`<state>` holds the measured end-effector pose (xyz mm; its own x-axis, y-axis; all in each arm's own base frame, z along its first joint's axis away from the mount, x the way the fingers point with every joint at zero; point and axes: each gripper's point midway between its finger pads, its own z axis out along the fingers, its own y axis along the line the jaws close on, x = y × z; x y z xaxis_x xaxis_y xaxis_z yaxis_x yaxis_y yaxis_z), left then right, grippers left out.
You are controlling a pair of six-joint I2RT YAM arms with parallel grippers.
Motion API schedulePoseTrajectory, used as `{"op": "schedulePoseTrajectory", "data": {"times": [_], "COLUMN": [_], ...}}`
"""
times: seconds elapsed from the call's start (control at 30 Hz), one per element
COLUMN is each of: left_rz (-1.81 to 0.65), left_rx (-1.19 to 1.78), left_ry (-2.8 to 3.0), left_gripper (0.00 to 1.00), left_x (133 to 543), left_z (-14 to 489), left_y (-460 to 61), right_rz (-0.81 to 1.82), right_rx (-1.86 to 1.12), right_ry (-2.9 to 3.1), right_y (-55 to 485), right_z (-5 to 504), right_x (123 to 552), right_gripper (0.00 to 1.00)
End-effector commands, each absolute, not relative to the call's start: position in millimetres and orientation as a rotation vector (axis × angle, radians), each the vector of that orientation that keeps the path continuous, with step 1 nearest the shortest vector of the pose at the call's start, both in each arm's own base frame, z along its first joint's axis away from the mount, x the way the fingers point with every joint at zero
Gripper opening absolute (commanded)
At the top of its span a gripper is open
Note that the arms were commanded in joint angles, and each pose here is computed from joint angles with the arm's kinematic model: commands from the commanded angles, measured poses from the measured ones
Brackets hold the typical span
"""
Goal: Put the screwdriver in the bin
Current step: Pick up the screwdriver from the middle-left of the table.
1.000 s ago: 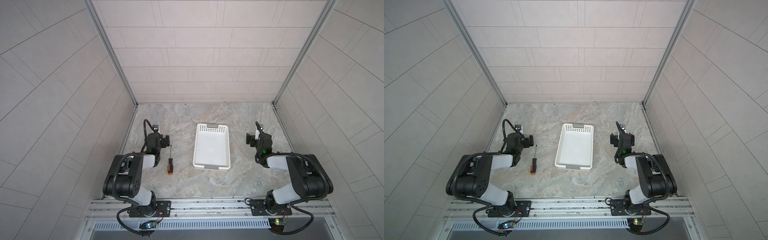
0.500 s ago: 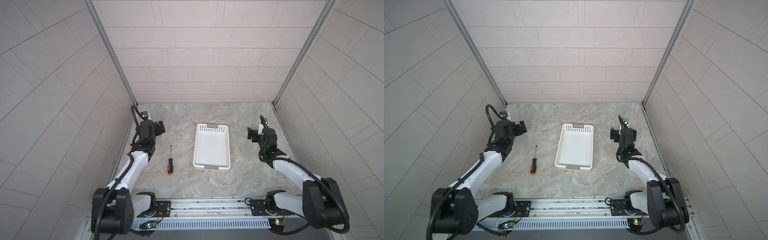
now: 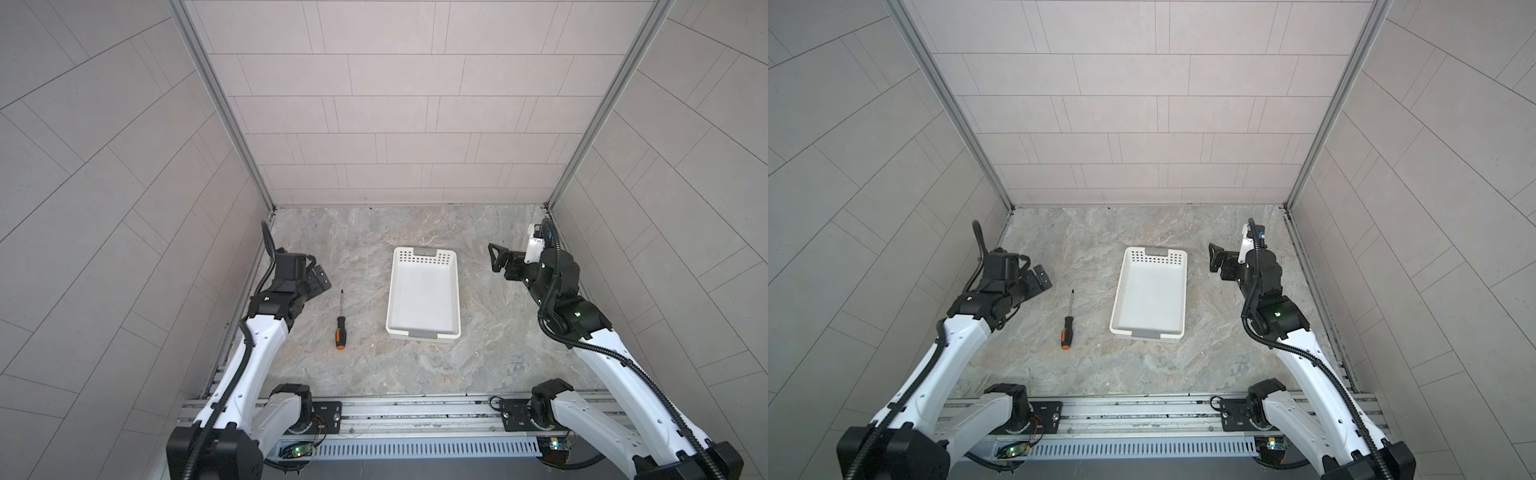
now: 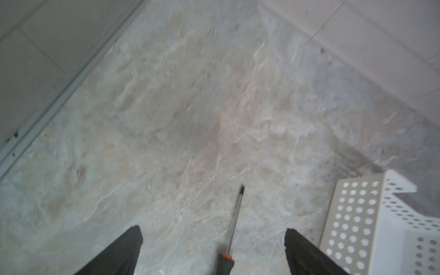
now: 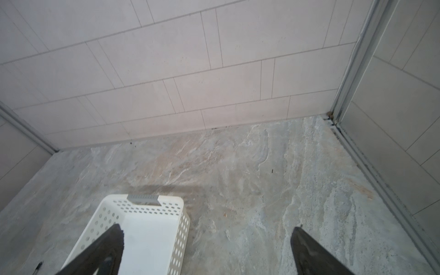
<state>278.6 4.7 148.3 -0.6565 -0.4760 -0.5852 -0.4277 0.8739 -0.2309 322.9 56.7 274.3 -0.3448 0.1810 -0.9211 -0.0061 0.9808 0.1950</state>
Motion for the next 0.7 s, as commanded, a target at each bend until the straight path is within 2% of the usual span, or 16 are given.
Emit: {"op": "schedulePoseTrajectory", "data": {"times": [0.0,0.2,0.37,0.67], "left_rz": [-0.093,0.019,0.082,0.034], "left_rx": [-0.696,-0.657,-0.676,-0.581], "left_ry": [2.444,2.466,2.485,2.541], "left_gripper": [0.99,0.99,0.99,0.98], "left_x": [247,219,206,209], "left_z": [134,122,107,86], "left_y": [-5,-10,-7,-24], "right_rz": [0.200,0.119,0.039,-0.049], "right_rx": [0.096,0.102,0.124,0.139], "right_ry": [2.029,2.105,2.115,2.175], "right_y": [66,58,46,32], "right_z": [248,205,190,150], "right_x": [304,288,285,273], "right_gripper": [1.00,1.00,1.00,1.00]}}
